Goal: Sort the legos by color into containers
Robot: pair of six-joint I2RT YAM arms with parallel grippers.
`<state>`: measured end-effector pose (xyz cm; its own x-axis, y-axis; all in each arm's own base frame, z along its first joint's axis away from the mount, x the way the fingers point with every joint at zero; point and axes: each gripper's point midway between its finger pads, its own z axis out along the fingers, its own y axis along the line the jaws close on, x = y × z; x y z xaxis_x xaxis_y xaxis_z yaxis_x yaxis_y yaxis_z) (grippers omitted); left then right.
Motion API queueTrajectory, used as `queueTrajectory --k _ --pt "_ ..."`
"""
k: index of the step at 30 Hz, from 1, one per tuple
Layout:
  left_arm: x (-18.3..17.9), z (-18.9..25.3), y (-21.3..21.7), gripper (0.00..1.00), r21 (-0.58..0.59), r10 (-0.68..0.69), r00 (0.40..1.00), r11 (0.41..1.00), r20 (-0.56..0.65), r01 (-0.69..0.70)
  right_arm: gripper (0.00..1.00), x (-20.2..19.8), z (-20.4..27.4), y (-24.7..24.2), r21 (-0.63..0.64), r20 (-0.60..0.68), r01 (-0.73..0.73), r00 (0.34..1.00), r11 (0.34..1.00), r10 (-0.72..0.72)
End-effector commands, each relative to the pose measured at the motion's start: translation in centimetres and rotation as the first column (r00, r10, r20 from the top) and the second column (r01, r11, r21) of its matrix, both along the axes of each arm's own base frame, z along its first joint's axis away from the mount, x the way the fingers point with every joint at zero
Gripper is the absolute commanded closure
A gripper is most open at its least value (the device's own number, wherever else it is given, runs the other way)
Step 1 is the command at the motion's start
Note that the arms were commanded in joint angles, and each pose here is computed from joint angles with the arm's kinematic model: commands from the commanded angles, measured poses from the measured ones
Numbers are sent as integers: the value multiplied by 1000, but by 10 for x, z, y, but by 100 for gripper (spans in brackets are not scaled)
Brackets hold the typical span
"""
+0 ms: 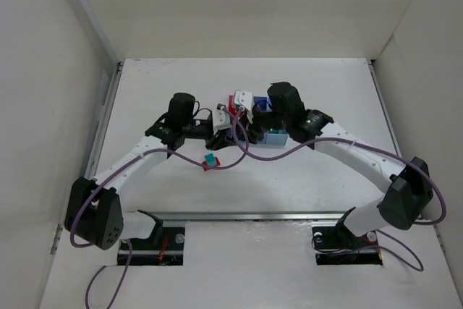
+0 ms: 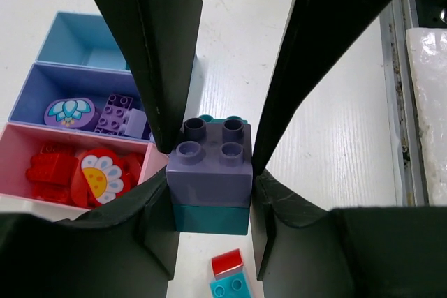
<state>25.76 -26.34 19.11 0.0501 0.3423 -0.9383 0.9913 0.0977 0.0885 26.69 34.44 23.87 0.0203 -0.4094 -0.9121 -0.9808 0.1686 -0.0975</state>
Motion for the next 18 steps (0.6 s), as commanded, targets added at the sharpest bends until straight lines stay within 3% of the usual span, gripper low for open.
queueTrajectory --k 1,10,18 --pt "8 18 2 100 -12 29 996 1000 81 -28 100 12 42 -9 92 68 90 993 992 -96" --pt "10 -1 11 100 37 85 994 995 63 -88 100 73 85 -70 290 31 384 912 877 -410" --pt "18 -9 18 100 71 137 988 987 72 -142 100 87 57 -63 259 -59 433 899 863 -433"
